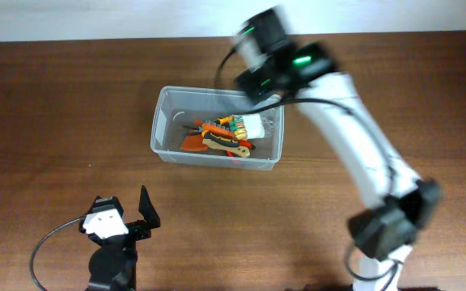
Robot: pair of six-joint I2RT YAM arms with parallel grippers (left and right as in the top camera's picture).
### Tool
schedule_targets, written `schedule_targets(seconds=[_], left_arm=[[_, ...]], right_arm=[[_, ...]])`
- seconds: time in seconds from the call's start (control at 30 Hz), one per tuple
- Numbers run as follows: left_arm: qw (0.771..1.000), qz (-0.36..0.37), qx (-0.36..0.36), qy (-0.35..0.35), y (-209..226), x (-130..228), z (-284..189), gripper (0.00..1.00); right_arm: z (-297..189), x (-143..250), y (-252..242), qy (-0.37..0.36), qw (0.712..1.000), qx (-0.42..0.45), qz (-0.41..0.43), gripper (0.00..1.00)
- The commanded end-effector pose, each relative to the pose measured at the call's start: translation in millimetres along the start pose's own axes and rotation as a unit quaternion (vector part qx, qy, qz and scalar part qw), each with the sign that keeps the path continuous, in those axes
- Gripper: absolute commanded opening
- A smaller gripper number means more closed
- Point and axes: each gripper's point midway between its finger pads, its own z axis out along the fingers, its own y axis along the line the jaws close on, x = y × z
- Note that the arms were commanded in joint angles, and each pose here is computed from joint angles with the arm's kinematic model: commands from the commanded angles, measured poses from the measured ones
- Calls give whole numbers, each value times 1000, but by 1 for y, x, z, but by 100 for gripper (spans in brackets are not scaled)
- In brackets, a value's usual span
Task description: Pack container
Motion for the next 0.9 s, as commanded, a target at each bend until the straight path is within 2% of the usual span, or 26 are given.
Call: schedule_targets(seconds=[0.0, 0.1, 0.3, 0.5, 0.87], left_arm=[[1000, 5, 0, -1, 0, 1, 0, 99], [1000, 4, 0, -1, 0, 0, 0, 99], [1000, 5, 0, -1, 0, 1, 0, 99], [1000, 5, 0, -1, 0, 1, 0, 99], [1000, 4, 0, -1, 0, 0, 0, 99]], right_arm=[[-28, 7, -65, -16, 993, 54, 106, 99], [-29, 27, -116, -6, 983, 85, 162, 99], [-30, 50, -158, 9, 974, 114, 198, 99], [-32, 59, -175, 13, 969, 126, 213, 99], [-32, 59, -176, 13, 969, 126, 214, 99]])
